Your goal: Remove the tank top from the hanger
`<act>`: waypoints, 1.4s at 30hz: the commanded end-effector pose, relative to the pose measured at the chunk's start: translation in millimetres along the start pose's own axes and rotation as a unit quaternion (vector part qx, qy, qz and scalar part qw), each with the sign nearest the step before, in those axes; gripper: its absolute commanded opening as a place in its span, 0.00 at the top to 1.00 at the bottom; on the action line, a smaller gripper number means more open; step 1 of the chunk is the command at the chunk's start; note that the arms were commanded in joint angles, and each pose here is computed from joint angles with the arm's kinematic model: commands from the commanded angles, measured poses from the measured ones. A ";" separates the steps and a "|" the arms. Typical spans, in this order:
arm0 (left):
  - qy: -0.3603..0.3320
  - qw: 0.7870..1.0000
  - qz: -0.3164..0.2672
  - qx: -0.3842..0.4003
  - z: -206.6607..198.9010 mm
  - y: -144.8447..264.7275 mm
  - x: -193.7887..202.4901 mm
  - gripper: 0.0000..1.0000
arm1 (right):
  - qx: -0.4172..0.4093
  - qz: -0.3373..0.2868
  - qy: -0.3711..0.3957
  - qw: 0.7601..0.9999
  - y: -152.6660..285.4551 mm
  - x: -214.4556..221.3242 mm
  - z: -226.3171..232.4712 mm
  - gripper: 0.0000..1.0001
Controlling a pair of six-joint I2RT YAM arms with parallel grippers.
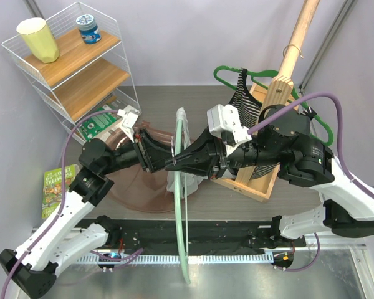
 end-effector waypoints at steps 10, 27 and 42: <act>-0.106 0.991 -0.054 -0.054 -8.7 38.9 11.3 0.06 | -0.009 -0.079 0.015 0.997 12.7 -39.3 5.0 0.99; -0.180 0.976 0.006 -0.125 34.2 13.7 23.2 0.00 | -0.017 -0.095 0.009 0.995 0.6 -43.2 2.8 0.99; -0.142 0.981 0.019 -0.132 51.1 -22.9 25.4 0.48 | -0.015 -0.109 -0.006 0.994 9.0 -42.7 7.0 0.99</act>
Point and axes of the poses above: each gripper's point midway between its finger pads, its own y axis back along the fingers, its own z axis along the line the jaws close on, x = y × z, the point moved 8 cm from there along y, back along the fingers
